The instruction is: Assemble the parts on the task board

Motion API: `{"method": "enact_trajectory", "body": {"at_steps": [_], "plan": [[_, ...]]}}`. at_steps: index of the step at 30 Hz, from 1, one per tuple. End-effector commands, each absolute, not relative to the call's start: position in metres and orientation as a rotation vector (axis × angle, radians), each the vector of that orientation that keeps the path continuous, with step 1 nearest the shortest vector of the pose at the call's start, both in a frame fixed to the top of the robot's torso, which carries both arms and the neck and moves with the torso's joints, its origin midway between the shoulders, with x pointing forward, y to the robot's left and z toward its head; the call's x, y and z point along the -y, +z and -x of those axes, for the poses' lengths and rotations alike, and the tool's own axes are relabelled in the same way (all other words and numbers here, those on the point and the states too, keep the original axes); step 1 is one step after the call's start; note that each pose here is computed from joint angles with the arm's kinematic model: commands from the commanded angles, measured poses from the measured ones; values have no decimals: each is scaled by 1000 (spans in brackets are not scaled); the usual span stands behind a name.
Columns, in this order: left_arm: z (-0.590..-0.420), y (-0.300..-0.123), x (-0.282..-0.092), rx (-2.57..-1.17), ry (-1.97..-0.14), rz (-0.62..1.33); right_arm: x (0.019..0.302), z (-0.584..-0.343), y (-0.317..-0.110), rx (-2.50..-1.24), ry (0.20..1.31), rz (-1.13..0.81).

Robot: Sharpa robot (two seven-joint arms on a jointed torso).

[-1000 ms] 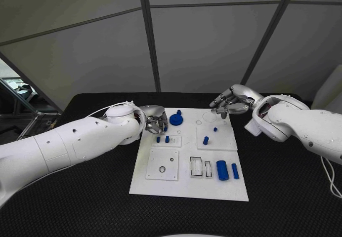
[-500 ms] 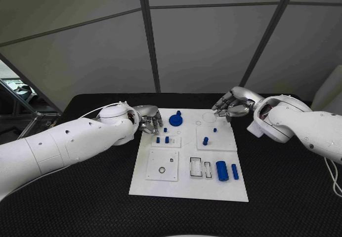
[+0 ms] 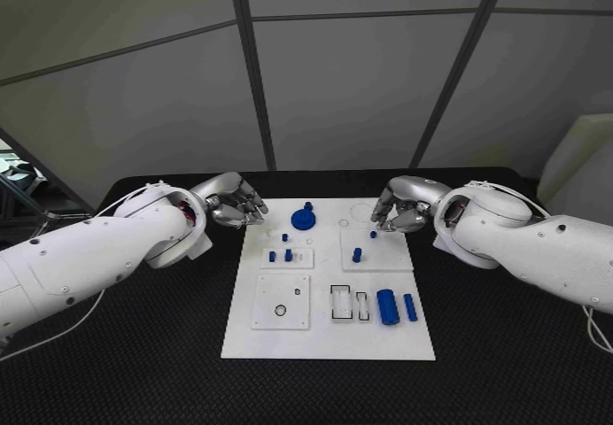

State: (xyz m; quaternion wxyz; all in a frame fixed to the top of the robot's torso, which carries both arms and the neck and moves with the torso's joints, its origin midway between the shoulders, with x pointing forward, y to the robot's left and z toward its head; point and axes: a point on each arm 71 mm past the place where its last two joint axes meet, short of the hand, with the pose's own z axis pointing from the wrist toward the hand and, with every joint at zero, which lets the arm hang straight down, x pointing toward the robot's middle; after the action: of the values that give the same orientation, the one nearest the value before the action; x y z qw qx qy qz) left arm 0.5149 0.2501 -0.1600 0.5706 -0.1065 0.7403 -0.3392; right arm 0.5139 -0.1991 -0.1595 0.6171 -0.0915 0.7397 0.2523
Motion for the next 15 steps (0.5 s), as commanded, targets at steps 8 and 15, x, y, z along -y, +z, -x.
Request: {"method": "enact_trajectory", "body": {"at_steps": [8, 15], "plan": [[-503, -149, -261, -1504, -1355, 866, 191, -508, -173, -1638, 422, 355], [-500, -148, -259, -1477, -1434, 921, 183, -506, -181, -1648, 434, 369]]}}
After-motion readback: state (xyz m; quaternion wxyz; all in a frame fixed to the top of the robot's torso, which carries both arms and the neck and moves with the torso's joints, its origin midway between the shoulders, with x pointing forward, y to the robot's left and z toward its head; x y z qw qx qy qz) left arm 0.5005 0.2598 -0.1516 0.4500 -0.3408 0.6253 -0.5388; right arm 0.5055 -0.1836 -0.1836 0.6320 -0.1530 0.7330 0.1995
